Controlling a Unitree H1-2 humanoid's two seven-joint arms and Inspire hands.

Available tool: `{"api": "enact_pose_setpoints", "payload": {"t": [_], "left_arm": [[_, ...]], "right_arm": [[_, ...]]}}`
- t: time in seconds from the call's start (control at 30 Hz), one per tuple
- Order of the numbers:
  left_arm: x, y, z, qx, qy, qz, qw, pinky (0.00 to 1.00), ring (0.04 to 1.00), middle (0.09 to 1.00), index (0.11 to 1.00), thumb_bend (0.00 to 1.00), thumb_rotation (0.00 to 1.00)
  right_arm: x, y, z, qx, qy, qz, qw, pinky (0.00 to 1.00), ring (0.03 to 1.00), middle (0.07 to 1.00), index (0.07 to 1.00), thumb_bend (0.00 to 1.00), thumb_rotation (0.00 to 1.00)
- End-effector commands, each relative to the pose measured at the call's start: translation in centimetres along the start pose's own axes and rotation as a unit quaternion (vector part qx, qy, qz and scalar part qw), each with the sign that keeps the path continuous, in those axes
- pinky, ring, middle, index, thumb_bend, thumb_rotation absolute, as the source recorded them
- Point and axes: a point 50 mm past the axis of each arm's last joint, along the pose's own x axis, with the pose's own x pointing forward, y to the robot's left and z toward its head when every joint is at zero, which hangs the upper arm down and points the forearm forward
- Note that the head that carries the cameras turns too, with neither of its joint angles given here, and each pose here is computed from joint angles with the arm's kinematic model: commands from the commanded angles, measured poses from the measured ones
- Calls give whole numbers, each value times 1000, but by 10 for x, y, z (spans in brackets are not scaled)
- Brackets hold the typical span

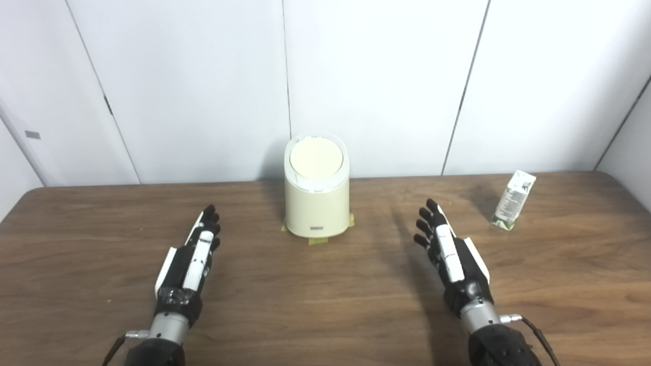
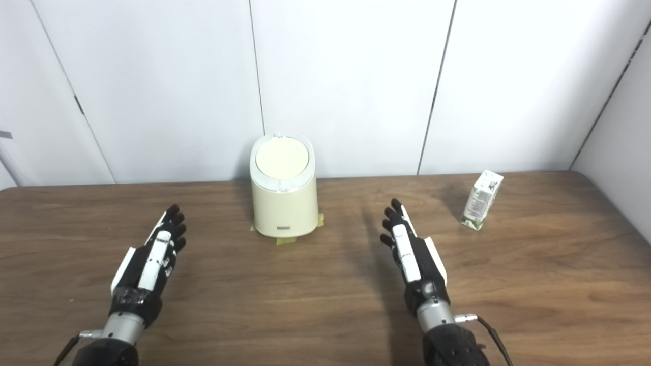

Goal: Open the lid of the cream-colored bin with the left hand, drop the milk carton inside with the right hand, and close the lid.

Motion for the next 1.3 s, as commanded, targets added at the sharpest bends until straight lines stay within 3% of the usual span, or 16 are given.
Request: {"api": "enact_pose_setpoints", "payload": {"t": [0.0, 0.6, 0.83, 1.0, 1.1, 1.2, 1.27], "left_arm": [[11, -2, 21, 7, -43, -7, 999, 1000, 1000, 997, 1000, 352, 849], [9, -3, 23, 5, -42, -14, 999, 1000, 1000, 1000, 1000, 352, 844], [8, -2, 28, 30, -45, -15, 998, 992, 1000, 996, 1000, 490, 818], [9, 3, 46, 80, -56, 12, 995, 995, 975, 979, 999, 571, 684], [18, 6, 63, 114, -71, 30, 991, 917, 939, 941, 969, 672, 574], [32, 6, 85, 111, -79, 26, 990, 903, 926, 937, 963, 760, 439], [39, 6, 97, 137, -79, 21, 987, 883, 917, 933, 965, 794, 416]], "right_arm": [[11, 3, 22, -1, -44, 5, 999, 914, 958, 972, 994, 593, 1000], [10, 3, 25, 2, -45, 6, 999, 916, 958, 971, 989, 589, 1000], [7, 5, 28, 6, -44, 7, 999, 910, 957, 972, 988, 587, 1000], [3, 5, 31, 3, -44, 4, 999, 900, 947, 967, 986, 590, 1000], [2, 7, 32, 11, -44, 5, 999, 919, 954, 968, 987, 598, 1000], [1, 8, 32, 14, -42, 3, 999, 912, 952, 969, 985, 596, 1000], [1, 9, 32, 13, -42, 3, 999, 910, 954, 972, 986, 594, 1000]]}}
